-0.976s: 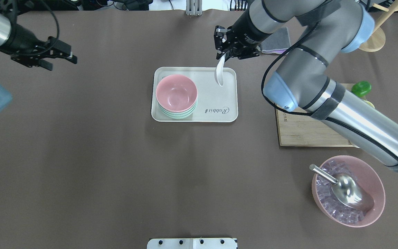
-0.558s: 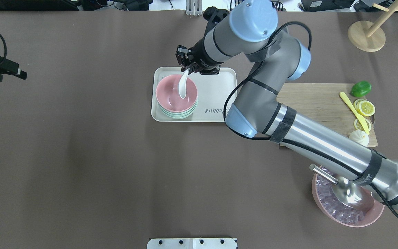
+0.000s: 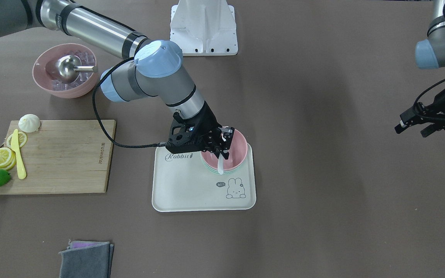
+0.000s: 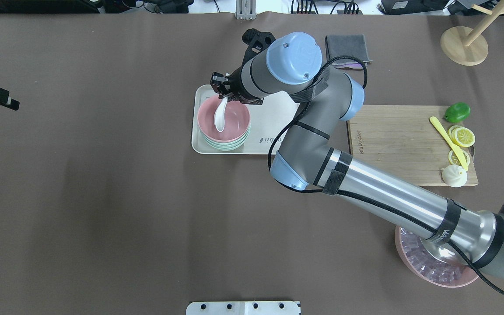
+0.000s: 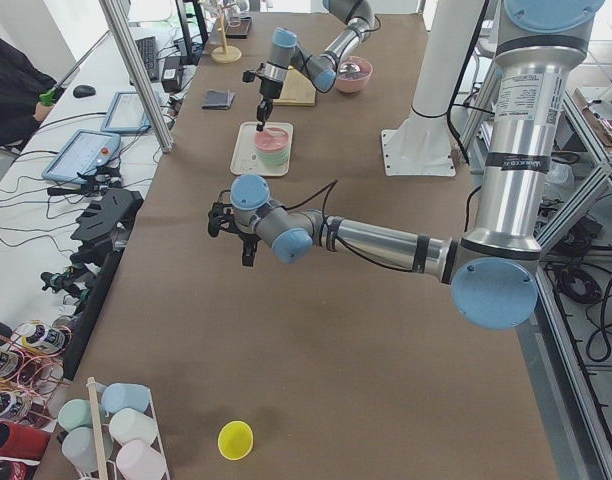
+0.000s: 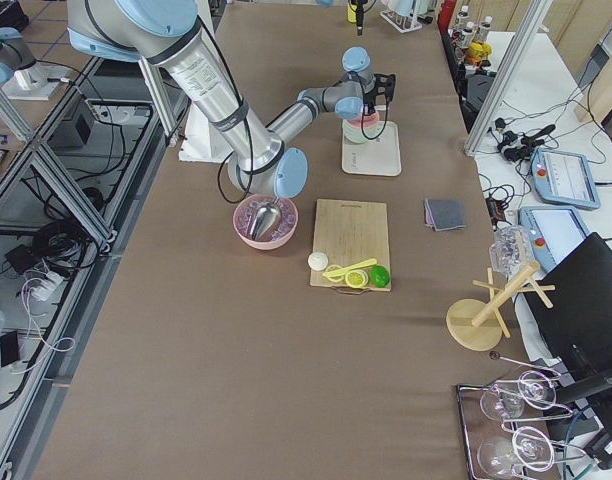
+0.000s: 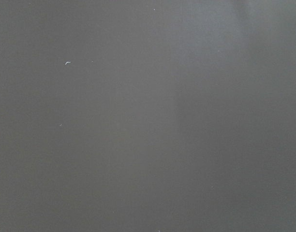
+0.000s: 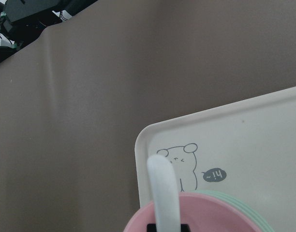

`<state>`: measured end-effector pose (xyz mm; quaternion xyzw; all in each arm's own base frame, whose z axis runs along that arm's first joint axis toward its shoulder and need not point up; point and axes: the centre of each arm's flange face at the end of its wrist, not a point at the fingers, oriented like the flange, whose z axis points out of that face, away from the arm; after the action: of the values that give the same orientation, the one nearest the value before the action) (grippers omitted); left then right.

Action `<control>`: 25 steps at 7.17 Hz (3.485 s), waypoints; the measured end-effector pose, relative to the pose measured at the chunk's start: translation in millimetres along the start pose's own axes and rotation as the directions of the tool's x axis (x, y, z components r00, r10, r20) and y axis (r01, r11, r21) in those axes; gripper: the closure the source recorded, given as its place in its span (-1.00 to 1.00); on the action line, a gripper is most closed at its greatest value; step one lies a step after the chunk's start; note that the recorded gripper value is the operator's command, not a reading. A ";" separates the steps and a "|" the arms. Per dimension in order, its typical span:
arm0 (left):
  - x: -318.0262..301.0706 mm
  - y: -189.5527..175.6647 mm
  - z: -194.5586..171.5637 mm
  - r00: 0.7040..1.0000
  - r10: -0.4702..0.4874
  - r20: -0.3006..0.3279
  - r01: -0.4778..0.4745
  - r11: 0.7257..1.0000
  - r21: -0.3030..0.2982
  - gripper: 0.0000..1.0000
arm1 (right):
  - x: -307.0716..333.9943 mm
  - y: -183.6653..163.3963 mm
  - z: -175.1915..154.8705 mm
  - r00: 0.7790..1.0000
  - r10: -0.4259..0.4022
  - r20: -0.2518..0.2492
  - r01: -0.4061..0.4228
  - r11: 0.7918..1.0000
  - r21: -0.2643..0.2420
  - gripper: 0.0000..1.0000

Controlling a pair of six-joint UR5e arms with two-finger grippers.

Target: Stack pink bowl on green and place spoon

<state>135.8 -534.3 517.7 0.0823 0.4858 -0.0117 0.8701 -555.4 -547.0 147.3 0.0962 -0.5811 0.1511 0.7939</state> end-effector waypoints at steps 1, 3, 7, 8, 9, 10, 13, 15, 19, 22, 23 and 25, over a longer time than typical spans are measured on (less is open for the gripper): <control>-0.2 -0.1 0.0 1.000 0.000 0.000 0.000 1.000 0.000 -0.96 | 0.3 0.4 -0.1 1.000 -0.002 0.001 0.002 1.000 0.000 -1.00; -0.5 -0.4 -0.9 1.000 0.004 -0.003 -0.004 1.000 0.004 -0.96 | -1.4 1.1 -3.2 1.000 -0.011 0.009 0.011 1.000 -0.002 -1.00; -55.3 -25.8 -72.5 0.997 -0.071 0.021 0.068 0.990 0.127 -0.96 | 72.3 -76.5 -124.0 0.959 -0.200 -0.200 0.186 0.979 -0.090 -1.00; -81.5 -31.0 -103.3 0.999 -0.031 0.039 0.024 0.987 0.159 -0.96 | 124.0 -104.2 -167.7 0.914 -0.271 -0.303 0.241 0.961 -0.134 -1.00; -113.6 -32.9 -134.4 0.996 0.027 0.083 -0.041 0.984 0.171 -0.96 | 184.9 -135.0 -207.5 0.860 -0.318 -0.399 0.264 0.947 -0.186 -1.00; -142.4 -31.4 -156.8 0.990 0.067 0.127 -0.085 0.986 0.145 -0.96 | 256.7 -161.6 -243.5 0.810 -0.357 -0.466 0.272 0.932 -0.241 -1.00; -198.0 -17.7 -154.2 0.985 0.072 0.159 -0.078 0.996 0.035 -0.96 | 464.9 -192.5 -358.0 0.827 -0.332 -0.454 0.181 0.921 -0.345 -1.00; -221.2 -12.1 -141.3 0.985 0.050 0.166 -0.053 0.999 0.010 -0.96 | 584.9 -170.6 -401.4 0.863 -0.278 -0.422 0.105 0.915 -0.389 -1.00; -242.5 -4.1 -131.7 0.973 -0.024 0.228 0.023 1.000 0.007 -0.96 | 679.9 -158.7 -433.1 0.891 -0.200 -0.407 0.028 0.920 -0.391 -1.00; -236.0 -6.6 -130.4 0.971 -0.071 0.227 0.068 0.997 0.021 -0.96 | 670.2 -165.9 -441.5 0.892 -0.195 -0.408 0.036 0.930 -0.365 -1.00; -231.7 -7.6 -132.0 0.972 -0.066 0.226 0.062 0.998 0.024 -0.96 | 657.2 -172.2 -444.3 0.891 -0.184 -0.414 0.035 0.939 -0.343 -1.00; -202.3 -13.8 -122.9 0.975 -0.039 0.221 0.037 0.999 0.014 -0.96 | 642.9 -178.6 -447.1 0.892 -0.173 -0.419 0.034 0.947 -0.318 -1.00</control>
<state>-76.0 -540.9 624.0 0.0757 0.3875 -0.0399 0.9179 86.3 -484.9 626.4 -0.0319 -0.3961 0.0353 0.9170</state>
